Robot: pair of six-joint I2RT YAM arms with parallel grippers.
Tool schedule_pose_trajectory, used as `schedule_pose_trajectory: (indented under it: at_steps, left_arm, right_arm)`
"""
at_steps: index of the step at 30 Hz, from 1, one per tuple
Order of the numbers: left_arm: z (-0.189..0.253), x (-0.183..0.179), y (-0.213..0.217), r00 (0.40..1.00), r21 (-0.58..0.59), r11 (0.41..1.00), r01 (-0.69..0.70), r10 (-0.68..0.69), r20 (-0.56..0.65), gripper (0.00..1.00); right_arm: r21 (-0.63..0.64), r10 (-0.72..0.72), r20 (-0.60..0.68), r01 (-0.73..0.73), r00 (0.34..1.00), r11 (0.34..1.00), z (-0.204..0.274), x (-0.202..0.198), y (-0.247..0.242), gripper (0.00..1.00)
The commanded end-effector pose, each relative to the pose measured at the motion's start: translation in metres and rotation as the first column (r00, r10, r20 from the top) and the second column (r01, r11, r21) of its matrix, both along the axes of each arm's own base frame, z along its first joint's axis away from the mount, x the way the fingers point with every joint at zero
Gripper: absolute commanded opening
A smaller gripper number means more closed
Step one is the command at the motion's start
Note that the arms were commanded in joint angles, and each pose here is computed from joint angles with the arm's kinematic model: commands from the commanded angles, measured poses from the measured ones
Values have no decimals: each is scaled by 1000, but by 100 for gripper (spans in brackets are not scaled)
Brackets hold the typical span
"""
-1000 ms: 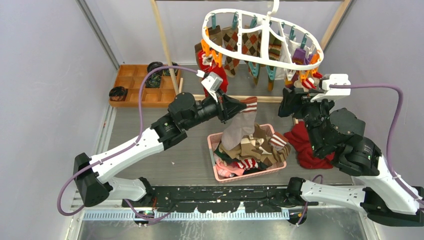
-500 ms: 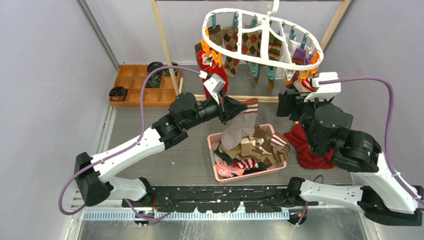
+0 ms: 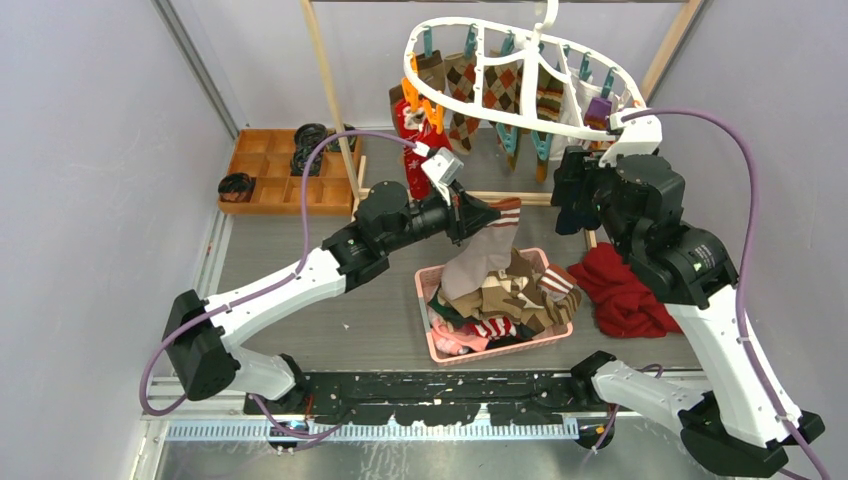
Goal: Clip the socks to the hanger
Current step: Pick up the sock from the bin, then open the clamp at the hanger.
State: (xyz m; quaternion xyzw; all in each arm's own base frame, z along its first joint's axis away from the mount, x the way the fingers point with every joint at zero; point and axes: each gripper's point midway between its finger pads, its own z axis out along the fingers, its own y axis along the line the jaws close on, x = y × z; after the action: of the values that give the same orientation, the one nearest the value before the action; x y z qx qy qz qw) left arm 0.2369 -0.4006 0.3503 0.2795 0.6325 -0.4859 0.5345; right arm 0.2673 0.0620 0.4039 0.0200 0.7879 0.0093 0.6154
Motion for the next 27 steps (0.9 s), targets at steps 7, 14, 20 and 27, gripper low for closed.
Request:
schedule_pose_trajectory:
  at_steps: [7,14,20,27]
  left_arm:
    - [41,4,1,995,-117,993,-12,24,99,0]
    - [38,5,3,995,-123,992,-25,37,92,0]
    - [37,4,7,994,-119,992,-32,44,96,0]
    - [35,3,8,994,-111,993,-32,43,99,0]
  right_arm:
    - [16,108,147,-111,983,994,43,8,18,83]
    - [5,73,159,-74,985,997,51,17,14,78]
    - [-10,53,164,-52,985,999,53,27,12,73]
    - [-40,36,179,-29,983,999,53,34,9,66]
